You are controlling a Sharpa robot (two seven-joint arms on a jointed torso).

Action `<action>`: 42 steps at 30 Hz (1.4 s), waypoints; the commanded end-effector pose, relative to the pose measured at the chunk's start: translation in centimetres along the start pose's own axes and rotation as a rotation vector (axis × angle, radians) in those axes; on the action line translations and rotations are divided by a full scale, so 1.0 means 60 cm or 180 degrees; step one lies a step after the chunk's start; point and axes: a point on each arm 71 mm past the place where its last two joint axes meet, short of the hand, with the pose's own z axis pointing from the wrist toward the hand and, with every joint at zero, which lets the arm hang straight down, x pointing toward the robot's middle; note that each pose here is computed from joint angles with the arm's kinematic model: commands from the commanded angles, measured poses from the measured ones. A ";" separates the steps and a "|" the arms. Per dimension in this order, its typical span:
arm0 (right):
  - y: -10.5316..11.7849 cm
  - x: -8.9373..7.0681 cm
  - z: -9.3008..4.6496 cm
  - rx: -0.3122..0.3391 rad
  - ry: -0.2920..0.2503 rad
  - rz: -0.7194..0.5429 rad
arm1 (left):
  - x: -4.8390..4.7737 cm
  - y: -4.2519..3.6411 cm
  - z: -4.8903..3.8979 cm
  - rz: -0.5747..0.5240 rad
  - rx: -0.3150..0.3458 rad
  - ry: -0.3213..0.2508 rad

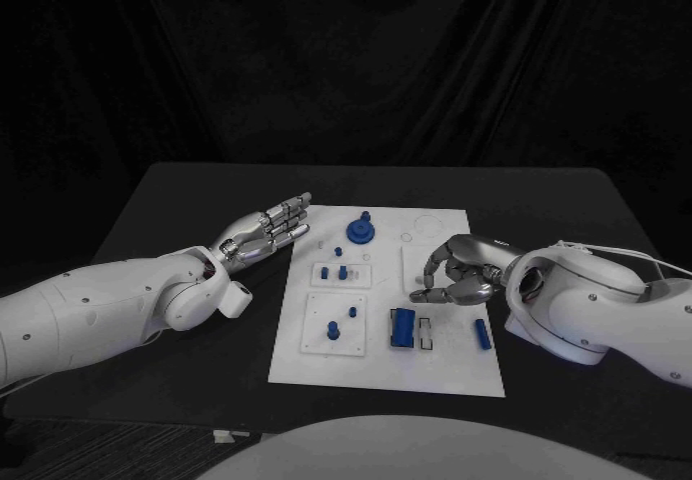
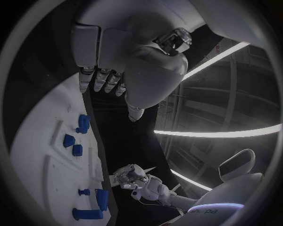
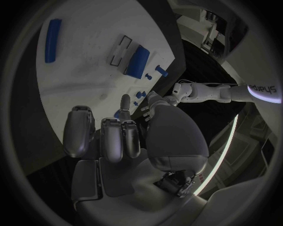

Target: Assemble the parts on the task board

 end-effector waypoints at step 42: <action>0.024 0.123 -0.019 -0.0426 -0.0282 -0.0896 | 0.006 0.009 -0.002 -0.0072 -0.0047 0.0073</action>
